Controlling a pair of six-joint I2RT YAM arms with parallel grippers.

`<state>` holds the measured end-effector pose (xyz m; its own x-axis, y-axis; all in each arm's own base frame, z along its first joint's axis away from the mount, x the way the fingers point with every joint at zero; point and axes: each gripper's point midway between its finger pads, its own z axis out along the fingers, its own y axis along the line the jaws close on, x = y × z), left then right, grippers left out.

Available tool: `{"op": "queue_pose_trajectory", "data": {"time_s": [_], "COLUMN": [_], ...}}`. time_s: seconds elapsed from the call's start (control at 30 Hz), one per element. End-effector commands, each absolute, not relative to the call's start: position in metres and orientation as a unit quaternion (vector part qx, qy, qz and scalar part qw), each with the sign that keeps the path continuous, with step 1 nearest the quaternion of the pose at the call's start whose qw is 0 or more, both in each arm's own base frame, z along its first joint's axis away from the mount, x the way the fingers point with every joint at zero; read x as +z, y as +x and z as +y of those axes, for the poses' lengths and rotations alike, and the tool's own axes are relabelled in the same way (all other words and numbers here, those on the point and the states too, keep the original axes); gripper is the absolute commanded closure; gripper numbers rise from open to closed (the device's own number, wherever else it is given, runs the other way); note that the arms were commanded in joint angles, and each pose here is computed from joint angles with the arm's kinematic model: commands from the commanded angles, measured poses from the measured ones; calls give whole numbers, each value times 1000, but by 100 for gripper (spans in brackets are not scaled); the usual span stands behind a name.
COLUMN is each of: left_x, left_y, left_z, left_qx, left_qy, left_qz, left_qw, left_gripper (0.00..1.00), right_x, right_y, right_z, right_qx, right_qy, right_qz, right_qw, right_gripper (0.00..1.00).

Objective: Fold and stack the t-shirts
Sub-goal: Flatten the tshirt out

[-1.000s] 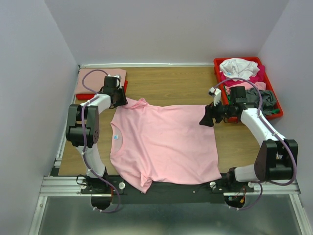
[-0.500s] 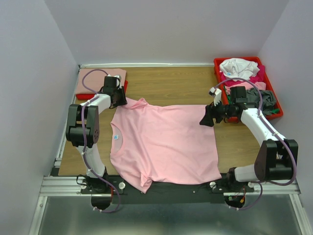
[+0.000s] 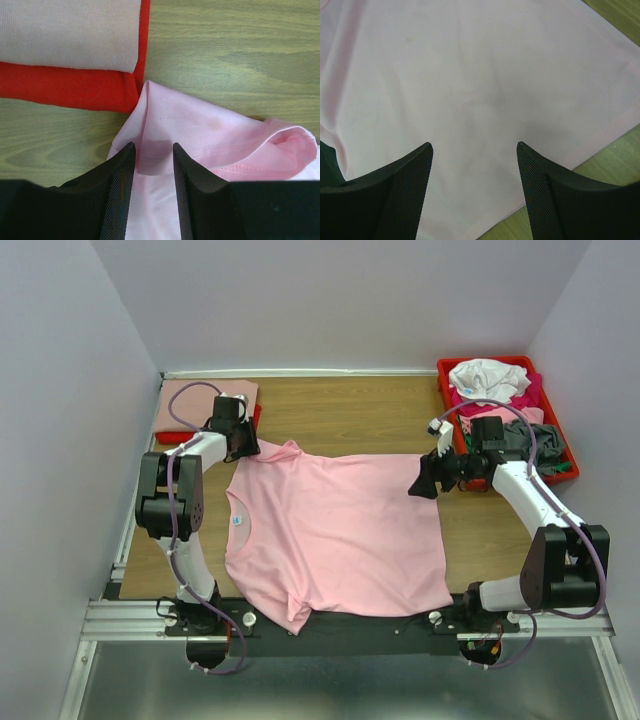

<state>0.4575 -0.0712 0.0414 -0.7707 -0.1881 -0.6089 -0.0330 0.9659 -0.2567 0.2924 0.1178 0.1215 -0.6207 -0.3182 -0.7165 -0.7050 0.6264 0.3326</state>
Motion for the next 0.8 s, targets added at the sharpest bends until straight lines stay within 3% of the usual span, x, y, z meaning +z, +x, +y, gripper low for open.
{"op": "queue_pose_trajectory", "data": {"time_s": [0.0,0.3,0.6,0.77], "left_x": [28,22,55,80], "left_y": [454,452,456,456], "left_z": [-68,-71,-80,-88], "left_qx": [-110,-120,-148,-174], "left_qy": [-58,-56,-50,-41], "left_qz": [941,942,929,918], "left_qw": [315,307,335,355], "left_gripper": [57,69,98,100], "right_x": [119,119,119,115], "right_y": [292,292,293,295], "right_z": [116,116,115,110], "right_qx": [311,311,309,293], "right_qy": [-297,-296,-296,-297], "right_qz": [846,847,848,853], "right_qw": [315,315,314,314], "right_gripper": [25,25,25,25]}}
